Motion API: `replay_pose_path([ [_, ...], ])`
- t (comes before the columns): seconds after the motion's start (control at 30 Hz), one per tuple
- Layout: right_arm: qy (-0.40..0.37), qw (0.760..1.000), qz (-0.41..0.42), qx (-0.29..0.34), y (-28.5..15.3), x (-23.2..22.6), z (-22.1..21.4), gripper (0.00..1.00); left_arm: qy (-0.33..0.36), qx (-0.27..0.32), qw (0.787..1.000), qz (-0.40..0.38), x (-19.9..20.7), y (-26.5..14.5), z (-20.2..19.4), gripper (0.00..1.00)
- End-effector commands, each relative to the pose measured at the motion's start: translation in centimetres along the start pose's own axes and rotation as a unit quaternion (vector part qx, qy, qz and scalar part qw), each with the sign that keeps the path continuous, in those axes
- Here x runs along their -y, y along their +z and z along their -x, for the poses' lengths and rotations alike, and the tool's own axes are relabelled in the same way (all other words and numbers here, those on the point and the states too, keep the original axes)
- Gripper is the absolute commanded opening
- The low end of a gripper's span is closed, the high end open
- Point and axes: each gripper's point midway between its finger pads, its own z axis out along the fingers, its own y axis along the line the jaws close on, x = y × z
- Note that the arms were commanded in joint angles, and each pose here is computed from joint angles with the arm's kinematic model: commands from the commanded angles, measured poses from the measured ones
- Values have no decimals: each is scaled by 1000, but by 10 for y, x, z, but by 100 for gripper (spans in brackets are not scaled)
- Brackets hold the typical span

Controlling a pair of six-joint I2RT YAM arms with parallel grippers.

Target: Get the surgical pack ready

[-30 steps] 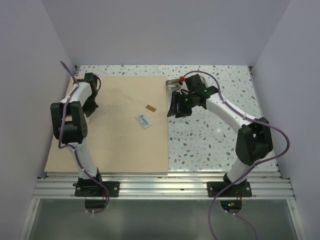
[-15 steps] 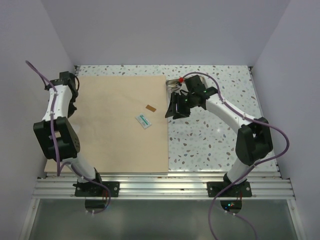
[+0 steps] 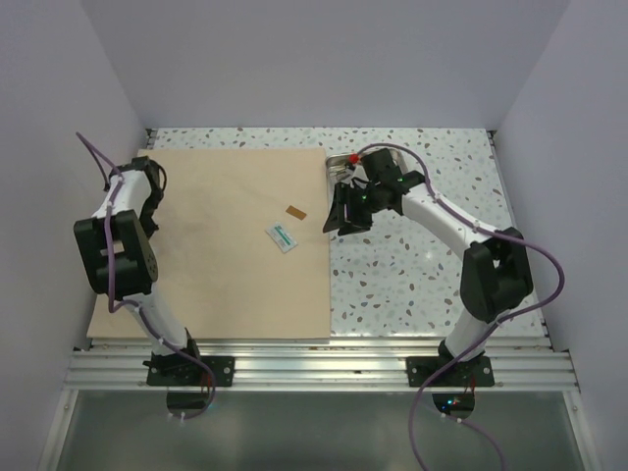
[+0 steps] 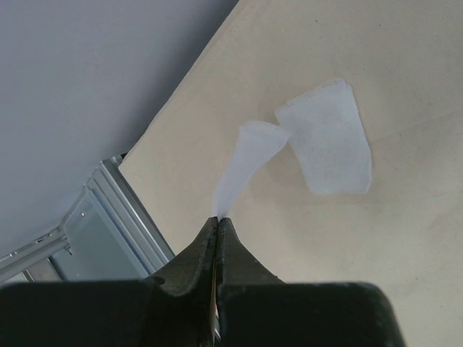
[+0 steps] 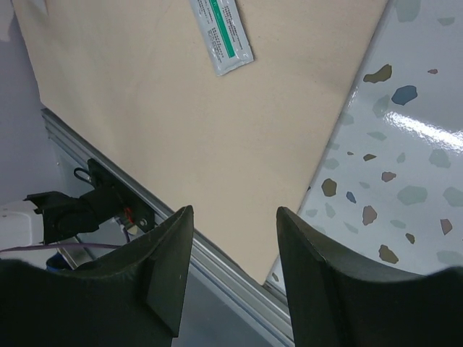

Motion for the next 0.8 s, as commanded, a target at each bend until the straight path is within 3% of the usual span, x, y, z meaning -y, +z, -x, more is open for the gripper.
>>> replay_pose_path([
  [0.0, 2, 1000, 11, -10, 7, -2, -2, 53, -9, 16, 1000, 10, 2, 3, 8, 0],
  [0.77, 2, 1000, 2, -13, 10, 6, -4, 54, -8, 1, 1000, -10, 35, 18, 24, 0],
])
